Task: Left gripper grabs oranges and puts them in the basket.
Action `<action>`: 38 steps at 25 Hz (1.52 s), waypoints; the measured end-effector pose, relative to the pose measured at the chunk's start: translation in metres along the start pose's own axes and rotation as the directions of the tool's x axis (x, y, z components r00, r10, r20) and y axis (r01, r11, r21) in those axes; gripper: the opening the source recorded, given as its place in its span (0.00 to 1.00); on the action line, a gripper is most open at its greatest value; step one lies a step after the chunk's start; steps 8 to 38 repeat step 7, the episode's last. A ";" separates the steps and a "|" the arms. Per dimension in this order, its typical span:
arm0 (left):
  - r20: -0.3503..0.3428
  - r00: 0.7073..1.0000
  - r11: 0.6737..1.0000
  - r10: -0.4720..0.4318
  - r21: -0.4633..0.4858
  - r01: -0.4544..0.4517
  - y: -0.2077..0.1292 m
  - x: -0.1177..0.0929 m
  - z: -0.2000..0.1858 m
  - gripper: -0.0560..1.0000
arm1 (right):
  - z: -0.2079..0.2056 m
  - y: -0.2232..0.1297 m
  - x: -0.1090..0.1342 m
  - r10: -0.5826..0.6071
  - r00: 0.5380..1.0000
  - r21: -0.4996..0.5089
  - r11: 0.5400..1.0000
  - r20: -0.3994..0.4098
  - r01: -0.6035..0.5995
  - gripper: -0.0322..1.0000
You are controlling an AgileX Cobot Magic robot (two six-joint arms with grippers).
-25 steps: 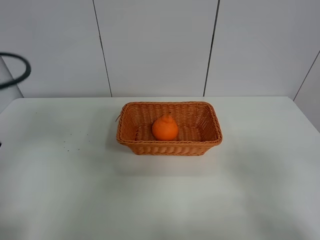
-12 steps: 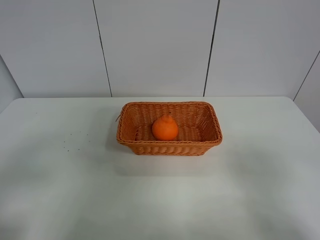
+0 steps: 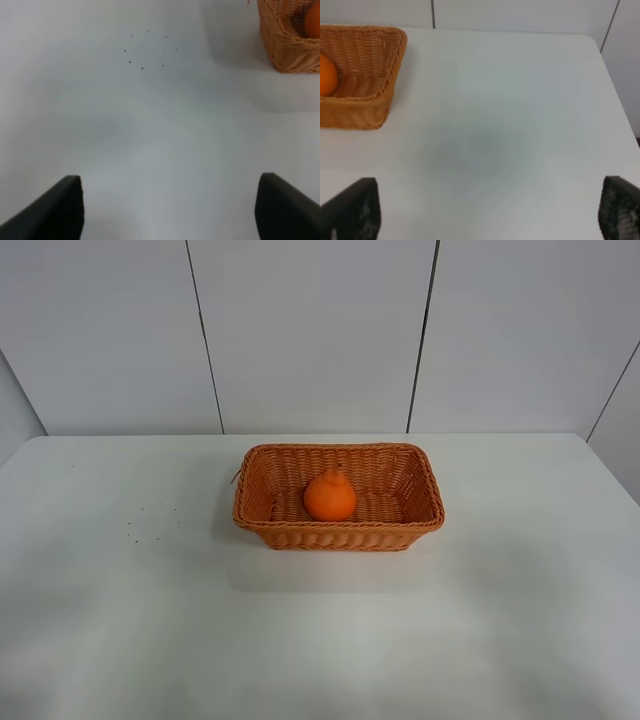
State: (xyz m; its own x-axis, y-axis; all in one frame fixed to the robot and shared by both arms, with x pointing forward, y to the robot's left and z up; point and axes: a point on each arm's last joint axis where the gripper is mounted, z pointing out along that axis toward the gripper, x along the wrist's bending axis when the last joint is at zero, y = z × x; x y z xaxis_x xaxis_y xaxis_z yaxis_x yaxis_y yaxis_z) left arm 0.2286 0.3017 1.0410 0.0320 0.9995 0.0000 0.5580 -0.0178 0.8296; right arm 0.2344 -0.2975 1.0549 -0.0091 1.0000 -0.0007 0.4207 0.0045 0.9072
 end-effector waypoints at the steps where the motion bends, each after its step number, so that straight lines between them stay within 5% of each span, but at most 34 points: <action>1: 0.000 1.000 1.000 0.000 0.000 0.000 0.000 0.000 0.000 0.82 | 0.000 0.000 0.000 0.000 1.000 0.000 1.000 0.000 0.000 0.70; 38: 0.000 1.000 1.000 0.000 0.000 0.000 0.000 0.000 0.000 0.82 | 0.000 0.000 0.000 0.000 1.000 0.000 1.000 0.000 0.000 0.70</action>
